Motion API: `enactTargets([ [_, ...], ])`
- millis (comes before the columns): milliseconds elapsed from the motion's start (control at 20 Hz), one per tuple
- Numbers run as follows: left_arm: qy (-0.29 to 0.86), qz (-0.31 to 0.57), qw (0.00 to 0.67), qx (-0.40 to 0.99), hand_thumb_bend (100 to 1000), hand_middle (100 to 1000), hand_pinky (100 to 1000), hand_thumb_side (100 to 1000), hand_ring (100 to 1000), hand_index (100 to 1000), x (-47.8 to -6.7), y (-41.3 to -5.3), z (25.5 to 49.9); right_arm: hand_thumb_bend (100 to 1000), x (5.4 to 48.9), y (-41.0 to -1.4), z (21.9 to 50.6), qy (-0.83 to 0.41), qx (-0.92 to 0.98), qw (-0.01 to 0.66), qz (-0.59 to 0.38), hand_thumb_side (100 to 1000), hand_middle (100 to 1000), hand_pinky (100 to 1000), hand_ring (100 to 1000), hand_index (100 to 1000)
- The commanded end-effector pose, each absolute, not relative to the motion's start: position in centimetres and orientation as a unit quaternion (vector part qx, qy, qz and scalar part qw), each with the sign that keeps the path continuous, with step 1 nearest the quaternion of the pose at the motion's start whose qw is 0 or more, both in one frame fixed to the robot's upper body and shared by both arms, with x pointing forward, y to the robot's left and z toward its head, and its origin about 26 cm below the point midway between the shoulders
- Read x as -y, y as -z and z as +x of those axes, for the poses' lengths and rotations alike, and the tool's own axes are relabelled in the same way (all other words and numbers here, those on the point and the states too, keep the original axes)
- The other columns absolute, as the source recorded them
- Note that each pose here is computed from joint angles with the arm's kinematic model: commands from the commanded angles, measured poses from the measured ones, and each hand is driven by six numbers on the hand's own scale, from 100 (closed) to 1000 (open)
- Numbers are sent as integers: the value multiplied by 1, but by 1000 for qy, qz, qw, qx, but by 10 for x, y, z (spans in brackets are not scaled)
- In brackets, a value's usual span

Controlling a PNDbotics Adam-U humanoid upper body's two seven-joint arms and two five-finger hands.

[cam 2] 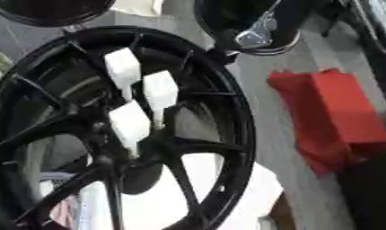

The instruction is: Pull the pin out of the wheel hub.

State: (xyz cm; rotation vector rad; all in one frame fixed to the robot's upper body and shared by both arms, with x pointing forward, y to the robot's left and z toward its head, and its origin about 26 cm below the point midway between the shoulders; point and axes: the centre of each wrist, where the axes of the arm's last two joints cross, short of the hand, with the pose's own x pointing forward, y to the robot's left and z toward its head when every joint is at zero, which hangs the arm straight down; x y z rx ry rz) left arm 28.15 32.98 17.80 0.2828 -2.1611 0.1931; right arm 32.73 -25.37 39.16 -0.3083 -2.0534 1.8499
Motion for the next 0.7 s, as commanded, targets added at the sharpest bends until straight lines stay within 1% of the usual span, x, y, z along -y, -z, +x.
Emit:
enactTargets([
  [50, -70, 124, 445, 884, 100, 538, 765, 744, 623, 691, -333, -187, 279, 447, 260, -405, 317, -653, 727, 171, -124, 100, 693, 879, 823, 784],
  [450, -71, 125, 445, 884, 100, 538, 766, 743, 622, 691, -333, -187, 279, 460, 263, -407, 316, -638, 739, 182, -115, 100, 680, 878, 816, 774],
  [700, -72, 124, 445, 884, 100, 537, 766, 743, 622, 691, -332, -187, 279, 477, 256, -403, 316, -654, 727, 176, -110, 100, 683, 877, 818, 776],
])
